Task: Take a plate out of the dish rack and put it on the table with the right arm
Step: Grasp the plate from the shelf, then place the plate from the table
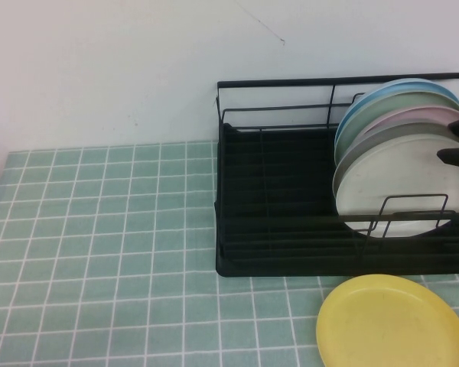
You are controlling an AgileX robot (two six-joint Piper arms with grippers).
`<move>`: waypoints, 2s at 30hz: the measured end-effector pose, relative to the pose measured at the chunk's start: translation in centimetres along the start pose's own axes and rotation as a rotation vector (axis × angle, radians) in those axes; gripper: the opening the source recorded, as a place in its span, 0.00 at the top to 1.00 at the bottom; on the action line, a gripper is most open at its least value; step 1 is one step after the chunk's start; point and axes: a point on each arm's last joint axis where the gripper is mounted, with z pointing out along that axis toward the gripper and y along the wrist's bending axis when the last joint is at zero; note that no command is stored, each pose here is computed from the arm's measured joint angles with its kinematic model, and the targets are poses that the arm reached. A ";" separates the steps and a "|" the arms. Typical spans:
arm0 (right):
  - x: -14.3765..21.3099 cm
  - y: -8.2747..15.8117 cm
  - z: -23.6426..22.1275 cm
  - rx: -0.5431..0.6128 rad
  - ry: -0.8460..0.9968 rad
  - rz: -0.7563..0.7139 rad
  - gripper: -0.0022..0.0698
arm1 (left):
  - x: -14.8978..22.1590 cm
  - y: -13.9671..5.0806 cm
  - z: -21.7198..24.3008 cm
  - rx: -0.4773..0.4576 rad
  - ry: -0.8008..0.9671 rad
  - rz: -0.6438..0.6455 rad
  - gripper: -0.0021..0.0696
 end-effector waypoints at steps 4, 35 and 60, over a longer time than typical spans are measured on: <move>0.3 -0.1 0.3 0.007 0.013 -0.032 0.52 | 0.0 0.0 0.0 0.000 0.000 0.000 0.98; 1.6 -0.4 3.4 0.060 0.088 -0.160 0.57 | 0.0 0.0 0.0 0.000 0.000 0.000 0.98; -5.7 1.7 -7.9 0.166 0.033 -0.004 0.87 | 0.0 0.0 0.0 0.000 0.000 0.000 0.98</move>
